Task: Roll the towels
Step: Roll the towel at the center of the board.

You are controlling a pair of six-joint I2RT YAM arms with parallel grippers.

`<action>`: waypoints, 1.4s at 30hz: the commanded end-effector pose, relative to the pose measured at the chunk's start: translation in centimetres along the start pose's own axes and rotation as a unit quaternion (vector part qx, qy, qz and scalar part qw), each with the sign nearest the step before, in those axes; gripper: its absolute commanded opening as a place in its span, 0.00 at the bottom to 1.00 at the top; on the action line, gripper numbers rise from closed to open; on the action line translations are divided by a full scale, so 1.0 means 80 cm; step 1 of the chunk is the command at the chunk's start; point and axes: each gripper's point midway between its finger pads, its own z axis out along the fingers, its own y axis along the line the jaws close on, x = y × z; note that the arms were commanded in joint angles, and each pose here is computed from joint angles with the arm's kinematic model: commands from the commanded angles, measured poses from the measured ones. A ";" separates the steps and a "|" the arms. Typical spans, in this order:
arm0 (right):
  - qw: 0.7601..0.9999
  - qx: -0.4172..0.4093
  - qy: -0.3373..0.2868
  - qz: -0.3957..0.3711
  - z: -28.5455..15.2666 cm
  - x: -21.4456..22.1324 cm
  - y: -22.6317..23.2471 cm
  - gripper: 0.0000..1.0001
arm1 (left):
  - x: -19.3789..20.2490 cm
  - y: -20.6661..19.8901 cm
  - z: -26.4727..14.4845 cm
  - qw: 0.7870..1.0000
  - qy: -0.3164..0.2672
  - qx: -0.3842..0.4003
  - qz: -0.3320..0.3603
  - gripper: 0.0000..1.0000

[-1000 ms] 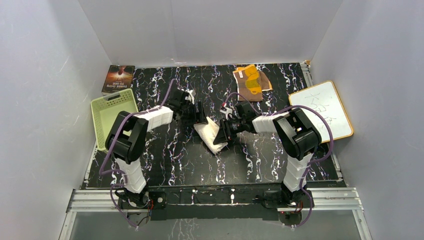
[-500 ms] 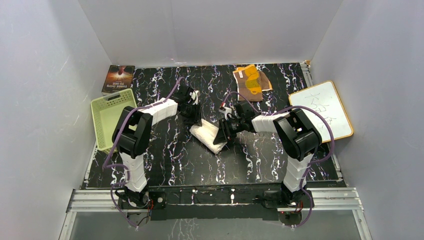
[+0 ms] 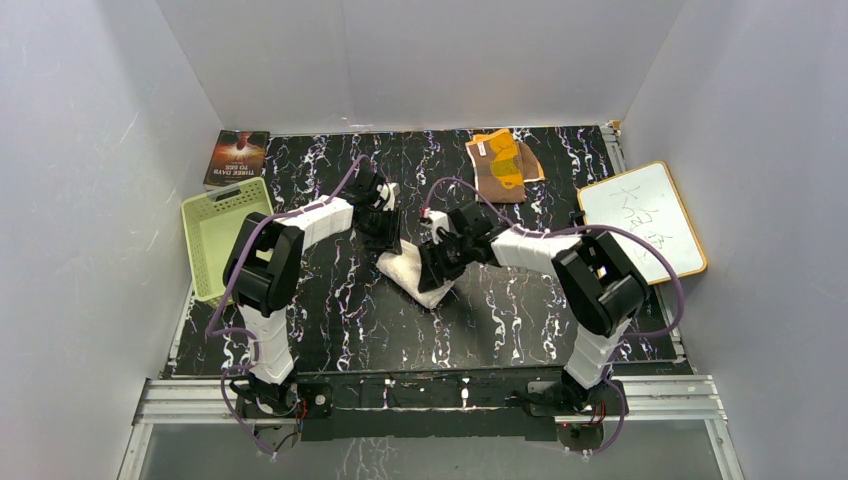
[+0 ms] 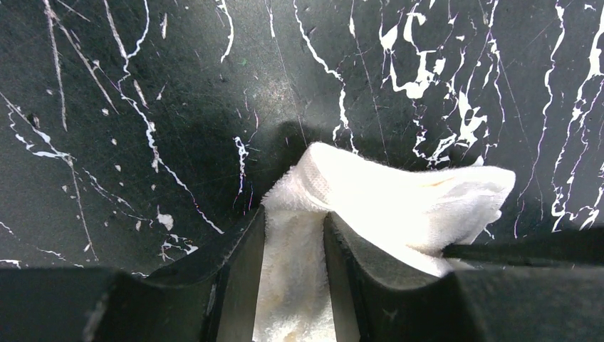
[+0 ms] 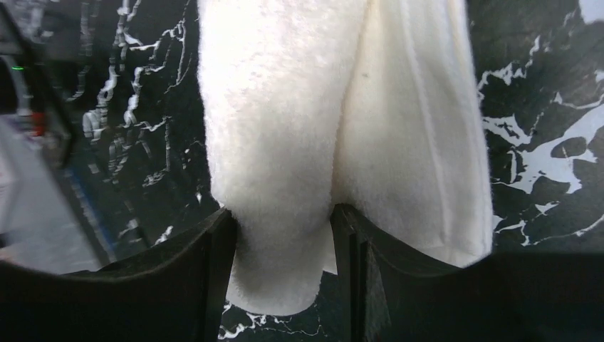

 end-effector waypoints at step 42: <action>0.879 0.327 -0.020 -0.346 0.021 -0.016 0.035 0.38 | 0.080 0.023 0.019 0.994 0.105 -0.011 -0.013 0.34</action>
